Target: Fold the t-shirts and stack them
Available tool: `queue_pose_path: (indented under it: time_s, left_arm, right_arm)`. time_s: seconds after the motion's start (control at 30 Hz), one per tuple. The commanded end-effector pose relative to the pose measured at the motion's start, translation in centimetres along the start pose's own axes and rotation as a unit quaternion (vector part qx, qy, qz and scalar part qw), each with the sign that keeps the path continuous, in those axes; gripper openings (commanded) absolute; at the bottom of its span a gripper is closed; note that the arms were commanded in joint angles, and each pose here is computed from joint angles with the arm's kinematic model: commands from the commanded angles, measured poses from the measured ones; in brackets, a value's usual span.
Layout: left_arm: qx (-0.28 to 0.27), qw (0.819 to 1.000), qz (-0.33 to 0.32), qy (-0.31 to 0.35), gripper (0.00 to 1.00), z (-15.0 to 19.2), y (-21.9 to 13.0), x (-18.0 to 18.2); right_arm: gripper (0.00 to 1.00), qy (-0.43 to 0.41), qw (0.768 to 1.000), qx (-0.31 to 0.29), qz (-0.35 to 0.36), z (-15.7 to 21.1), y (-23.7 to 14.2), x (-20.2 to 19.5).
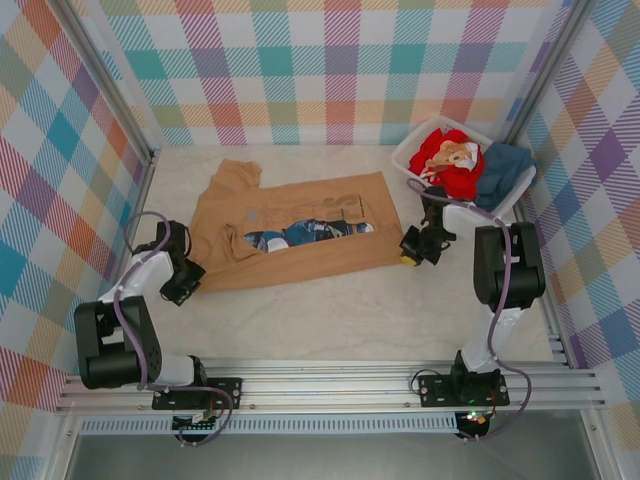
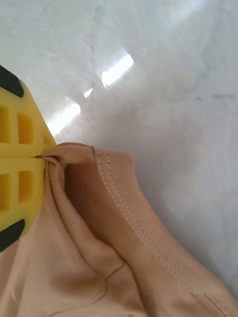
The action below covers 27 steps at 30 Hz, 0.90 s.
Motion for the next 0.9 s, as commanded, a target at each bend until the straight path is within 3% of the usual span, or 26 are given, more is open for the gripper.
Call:
queue_pose_path:
  time_s: [0.0,0.23,0.57,0.8,0.83,0.87]
  left_arm:
    - [0.036,0.998,-0.044,-0.016,0.00,2.4,0.2,2.7]
    - [0.044,0.995,-0.084,-0.011,0.00,4.3,0.0,5.4]
    - [0.040,0.994,-0.094,-0.043,0.00,4.7,-0.4,5.4]
    - [0.041,0.993,-0.105,-0.038,0.00,5.2,-0.1,6.1]
    - [0.042,0.993,-0.101,-0.035,0.01,5.1,-0.3,5.9]
    - [0.041,0.994,-0.098,-0.031,0.09,5.1,-0.6,5.7]
  right_arm:
    - [0.00,0.008,0.999,0.014,0.028,2.3,-0.7,-1.2]
    - [0.00,0.033,0.997,0.027,0.066,6.7,-1.1,-3.6]
    - [0.00,0.099,0.987,0.074,0.106,13.0,-2.0,-7.2]
    - [0.00,0.122,0.981,0.098,0.112,14.7,-1.7,-8.4]
    - [0.04,0.122,0.981,0.096,0.114,14.7,-1.8,-8.4]
    - [0.17,0.120,0.982,0.092,0.114,14.6,-2.0,-8.3]
Point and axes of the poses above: each hand's point on the last joint's axis, 136 mm out from that joint toward the fingers, its own y axis out along the fingers, its own x axis along the line the jaws close on, z = x × y, the point moved 5 cm from there along -y, back along the fingers
